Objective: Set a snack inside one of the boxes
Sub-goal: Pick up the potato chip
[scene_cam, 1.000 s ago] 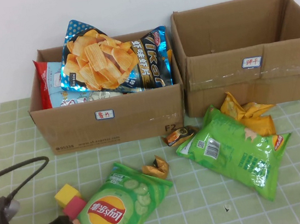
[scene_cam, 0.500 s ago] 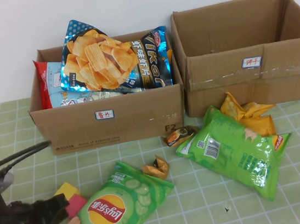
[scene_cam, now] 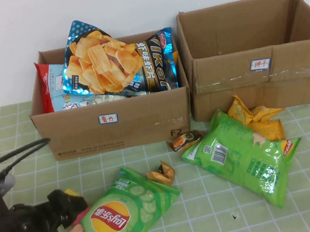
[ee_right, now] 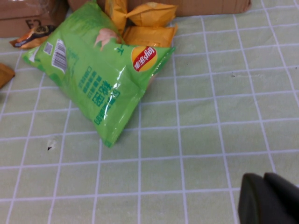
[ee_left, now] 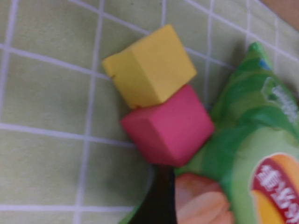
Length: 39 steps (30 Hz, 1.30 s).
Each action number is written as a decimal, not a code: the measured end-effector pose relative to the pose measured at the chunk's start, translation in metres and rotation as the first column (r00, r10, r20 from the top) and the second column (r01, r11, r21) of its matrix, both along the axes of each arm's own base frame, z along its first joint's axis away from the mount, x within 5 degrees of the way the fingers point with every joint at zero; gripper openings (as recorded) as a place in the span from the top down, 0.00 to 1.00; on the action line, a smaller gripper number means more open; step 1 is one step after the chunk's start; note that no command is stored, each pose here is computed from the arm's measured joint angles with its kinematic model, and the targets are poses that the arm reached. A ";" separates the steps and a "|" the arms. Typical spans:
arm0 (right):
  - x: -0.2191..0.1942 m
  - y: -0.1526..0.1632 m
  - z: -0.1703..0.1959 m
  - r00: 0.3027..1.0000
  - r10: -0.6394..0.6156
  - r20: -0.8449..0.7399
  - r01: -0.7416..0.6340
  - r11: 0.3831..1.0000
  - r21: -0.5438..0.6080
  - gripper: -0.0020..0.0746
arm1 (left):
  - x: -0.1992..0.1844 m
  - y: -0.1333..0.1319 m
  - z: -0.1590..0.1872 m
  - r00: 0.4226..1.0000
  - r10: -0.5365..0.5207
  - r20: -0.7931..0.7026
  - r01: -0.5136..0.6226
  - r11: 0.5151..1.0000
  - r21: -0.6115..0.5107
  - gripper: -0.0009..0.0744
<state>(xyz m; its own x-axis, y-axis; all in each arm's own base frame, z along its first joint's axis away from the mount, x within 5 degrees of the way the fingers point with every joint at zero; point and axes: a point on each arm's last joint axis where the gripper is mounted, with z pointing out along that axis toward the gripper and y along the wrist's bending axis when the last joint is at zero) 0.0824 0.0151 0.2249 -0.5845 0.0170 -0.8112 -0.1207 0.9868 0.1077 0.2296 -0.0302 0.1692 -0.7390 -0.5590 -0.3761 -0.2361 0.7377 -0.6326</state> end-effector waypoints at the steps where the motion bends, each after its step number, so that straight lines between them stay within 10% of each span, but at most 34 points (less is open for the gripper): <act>1: 0.000 0.000 0.000 1.000 0.000 0.000 0.000 1.000 0.000 0.98 | 0.000 0.001 -0.001 1.000 -0.004 -0.004 0.004 1.000 0.019 0.13; 18: 0.000 0.000 0.000 1.000 0.000 0.001 0.000 1.000 0.007 0.98 | -0.003 0.003 -0.030 0.982 -0.096 -0.160 0.115 0.987 0.111 0.13; 39: 0.000 0.001 0.000 1.000 -0.003 0.000 0.003 1.000 0.018 0.98 | 0.006 -0.020 -0.050 0.955 -0.282 -0.089 0.270 0.955 -0.121 0.17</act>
<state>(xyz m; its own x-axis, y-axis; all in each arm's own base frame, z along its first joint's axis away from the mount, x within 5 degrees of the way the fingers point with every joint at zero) 0.0824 0.0158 0.2252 -0.5840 0.0333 -0.8110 -0.1178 0.9851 0.1253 0.2360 -0.0498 0.1190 -0.9020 -0.3601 -0.2383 -0.1016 0.7133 -0.6935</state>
